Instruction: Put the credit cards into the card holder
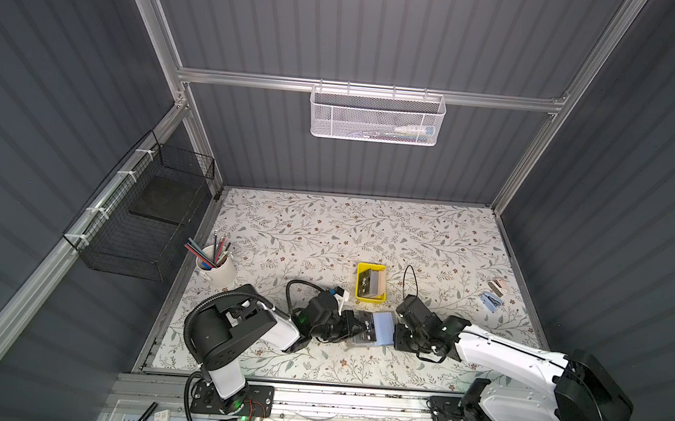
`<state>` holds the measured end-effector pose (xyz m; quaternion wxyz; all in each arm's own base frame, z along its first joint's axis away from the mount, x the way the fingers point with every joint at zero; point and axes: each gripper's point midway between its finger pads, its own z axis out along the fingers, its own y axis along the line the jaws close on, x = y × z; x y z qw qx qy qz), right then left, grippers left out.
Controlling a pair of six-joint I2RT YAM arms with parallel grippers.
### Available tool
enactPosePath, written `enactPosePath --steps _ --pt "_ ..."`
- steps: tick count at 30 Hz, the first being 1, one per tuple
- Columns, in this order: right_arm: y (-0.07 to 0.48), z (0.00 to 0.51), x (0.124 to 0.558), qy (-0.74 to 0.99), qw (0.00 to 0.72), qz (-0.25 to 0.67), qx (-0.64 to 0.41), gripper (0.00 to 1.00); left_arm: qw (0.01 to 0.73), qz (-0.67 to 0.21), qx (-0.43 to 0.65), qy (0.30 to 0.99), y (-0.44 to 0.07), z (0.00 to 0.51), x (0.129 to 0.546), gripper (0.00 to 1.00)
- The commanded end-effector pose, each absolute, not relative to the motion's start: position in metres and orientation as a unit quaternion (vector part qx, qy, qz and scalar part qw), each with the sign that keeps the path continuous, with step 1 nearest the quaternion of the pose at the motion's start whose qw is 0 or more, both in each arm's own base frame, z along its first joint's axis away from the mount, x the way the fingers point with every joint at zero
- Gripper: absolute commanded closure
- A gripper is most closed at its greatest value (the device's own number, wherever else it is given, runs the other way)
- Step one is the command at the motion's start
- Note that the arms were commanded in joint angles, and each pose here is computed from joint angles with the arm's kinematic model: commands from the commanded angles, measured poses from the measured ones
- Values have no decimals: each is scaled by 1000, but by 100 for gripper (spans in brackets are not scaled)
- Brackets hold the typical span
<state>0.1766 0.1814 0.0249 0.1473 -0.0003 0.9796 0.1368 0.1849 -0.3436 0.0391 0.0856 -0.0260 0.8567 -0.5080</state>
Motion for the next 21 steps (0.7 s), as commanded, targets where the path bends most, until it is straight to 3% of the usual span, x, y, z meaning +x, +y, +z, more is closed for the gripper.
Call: enactPosePath --steps 1,21 --pt "169 20 176 984 144 105 15 83 68 -510 -34 857 -343 33 179 100" --pt "164 4 168 987 126 94 21 84 46 -504 -43 861 -340 33 172 100"
